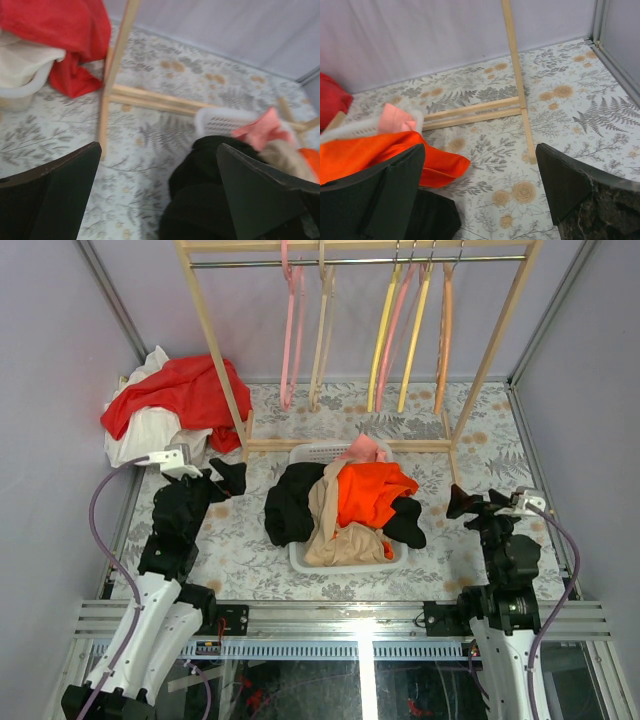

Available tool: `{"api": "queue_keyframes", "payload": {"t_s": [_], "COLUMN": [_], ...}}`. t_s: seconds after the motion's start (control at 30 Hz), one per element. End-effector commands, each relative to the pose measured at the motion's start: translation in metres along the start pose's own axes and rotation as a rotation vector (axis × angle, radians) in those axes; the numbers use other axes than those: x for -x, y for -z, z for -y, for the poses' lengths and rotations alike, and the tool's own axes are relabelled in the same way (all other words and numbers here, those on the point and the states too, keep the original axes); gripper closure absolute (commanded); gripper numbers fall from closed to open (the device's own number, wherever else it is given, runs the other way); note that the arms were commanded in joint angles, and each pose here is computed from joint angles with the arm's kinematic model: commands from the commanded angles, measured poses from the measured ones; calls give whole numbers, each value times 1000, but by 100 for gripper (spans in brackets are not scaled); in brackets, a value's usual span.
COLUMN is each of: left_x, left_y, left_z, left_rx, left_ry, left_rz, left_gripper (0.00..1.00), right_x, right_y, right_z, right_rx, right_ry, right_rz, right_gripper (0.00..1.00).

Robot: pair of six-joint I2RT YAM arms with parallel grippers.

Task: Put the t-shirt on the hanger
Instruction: Pick up the T-shirt and place it in the bin.

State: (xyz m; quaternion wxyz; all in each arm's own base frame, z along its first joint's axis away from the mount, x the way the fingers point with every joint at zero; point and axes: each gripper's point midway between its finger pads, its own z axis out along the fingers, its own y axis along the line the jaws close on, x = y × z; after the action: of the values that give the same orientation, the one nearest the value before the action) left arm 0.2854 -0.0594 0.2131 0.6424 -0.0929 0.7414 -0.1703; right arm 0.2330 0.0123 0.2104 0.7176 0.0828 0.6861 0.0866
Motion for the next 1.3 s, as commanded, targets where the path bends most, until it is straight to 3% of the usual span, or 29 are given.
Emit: {"api": "queue_keyframes", "payload": {"t_s": [0.0, 0.2, 0.3, 0.4, 0.63, 0.7, 0.83, 0.97, 1.13, 1.27], "left_x": [26, 48, 58, 61, 75, 75, 67, 58, 55, 60], "left_y": [8, 26, 30, 34, 52, 57, 54, 53, 54, 60], "left_z": [41, 88, 83, 80, 89, 90, 97, 114, 113, 105], "left_rx": [-112, -337, -288, -254, -291, -302, -333, -437, -451, -420], "left_ry": [197, 220, 229, 222, 284, 294, 280, 278, 255, 284], "left_rz": [-47, -59, -52, -70, -24, -22, -88, -145, -123, -54], "left_gripper": [0, 0, 0, 0, 0, 0, 0, 0, 0, 0], "right_x": [29, 50, 60, 52, 2, -3, -4, -14, -31, -25], "right_y": [5, 9, 11, 5, -10, -4, 0, 6, 12, 15], "right_z": [-17, -65, -95, -120, -122, -139, -142, -146, -144, -144], "right_rx": [32, 227, 377, 493, 432, 549, 559, 576, 562, 552], "right_ry": [-132, -261, -288, -312, -520, -575, -646, -702, -724, -721], "right_rz": [20, -93, -130, -314, -574, -632, -618, -698, -775, -752], "right_gripper": [1, 1, 1, 1, 1, 1, 1, 1, 1, 1]}}
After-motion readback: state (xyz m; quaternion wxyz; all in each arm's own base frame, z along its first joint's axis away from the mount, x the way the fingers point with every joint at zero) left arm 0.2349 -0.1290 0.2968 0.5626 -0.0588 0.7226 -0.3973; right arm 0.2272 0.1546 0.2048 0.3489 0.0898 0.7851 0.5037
